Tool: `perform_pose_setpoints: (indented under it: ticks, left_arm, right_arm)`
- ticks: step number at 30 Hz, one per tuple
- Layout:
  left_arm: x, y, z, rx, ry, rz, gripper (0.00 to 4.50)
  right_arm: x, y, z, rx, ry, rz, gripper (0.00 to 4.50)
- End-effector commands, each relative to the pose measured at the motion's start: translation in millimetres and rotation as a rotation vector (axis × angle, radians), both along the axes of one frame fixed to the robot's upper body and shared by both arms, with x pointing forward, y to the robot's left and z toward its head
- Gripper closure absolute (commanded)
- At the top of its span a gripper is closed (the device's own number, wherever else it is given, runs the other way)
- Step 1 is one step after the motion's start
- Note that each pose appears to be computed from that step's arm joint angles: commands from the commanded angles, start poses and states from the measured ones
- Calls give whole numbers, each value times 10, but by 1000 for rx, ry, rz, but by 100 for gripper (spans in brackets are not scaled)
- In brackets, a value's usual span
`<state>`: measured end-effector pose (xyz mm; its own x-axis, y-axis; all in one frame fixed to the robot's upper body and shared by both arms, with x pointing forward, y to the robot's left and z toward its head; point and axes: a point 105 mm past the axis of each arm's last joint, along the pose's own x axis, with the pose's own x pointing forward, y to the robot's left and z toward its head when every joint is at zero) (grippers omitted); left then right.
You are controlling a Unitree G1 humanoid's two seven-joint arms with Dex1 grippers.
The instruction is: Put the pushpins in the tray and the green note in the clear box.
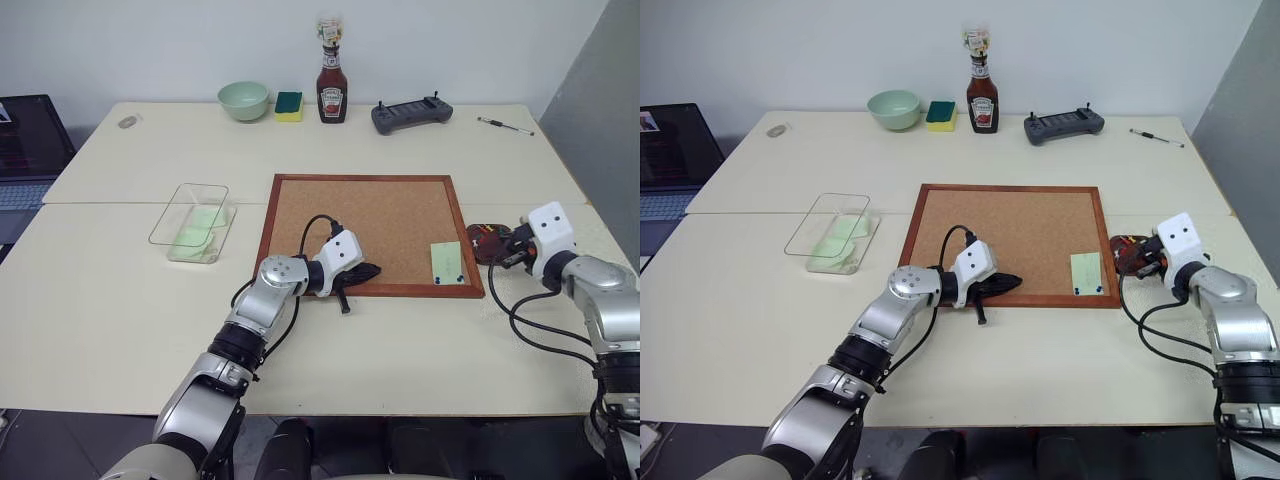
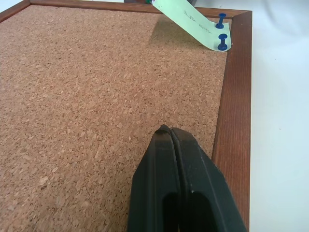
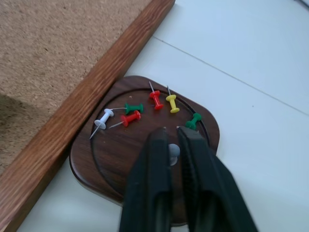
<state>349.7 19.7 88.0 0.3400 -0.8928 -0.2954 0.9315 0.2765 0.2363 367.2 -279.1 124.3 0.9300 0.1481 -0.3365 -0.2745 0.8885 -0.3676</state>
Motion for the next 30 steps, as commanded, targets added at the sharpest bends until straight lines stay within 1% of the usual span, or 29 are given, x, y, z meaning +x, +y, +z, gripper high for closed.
perform_pose_setpoints:
  ticks: [1, 3, 10, 15, 17, 20, 27, 30]
  left_arm:
    - [-68, -44, -123, 27, 29, -26, 450]
    - [-65, -38, -119, 26, 29, -23, 450]
    - [-64, -28, -124, 25, 31, -19, 450]
    - [-62, -34, -124, 25, 30, -20, 450]
    - [-61, -37, -123, 25, 30, -21, 450]
    - [-59, -34, -124, 25, 29, -21, 450]
    - [-56, -22, -125, 24, 30, -17, 450]
    - [-58, -28, -131, 25, 29, -18, 450]
  right_arm:
    - [68, -8, 157, -17, -57, 4, 305]
    - [80, -5, 165, -17, -59, 5, 266]
    - [63, -25, 258, 6, -86, -3, 107]
    - [33, -11, 281, 14, -92, 6, 12]
    - [15, 10, 312, 26, -103, 18, 4]
    - [-101, 129, 381, 95, -102, 110, 4]
    - [-482, 265, 274, 193, 28, 267, 4]
    - [-598, 431, 242, 263, 83, 340, 4]
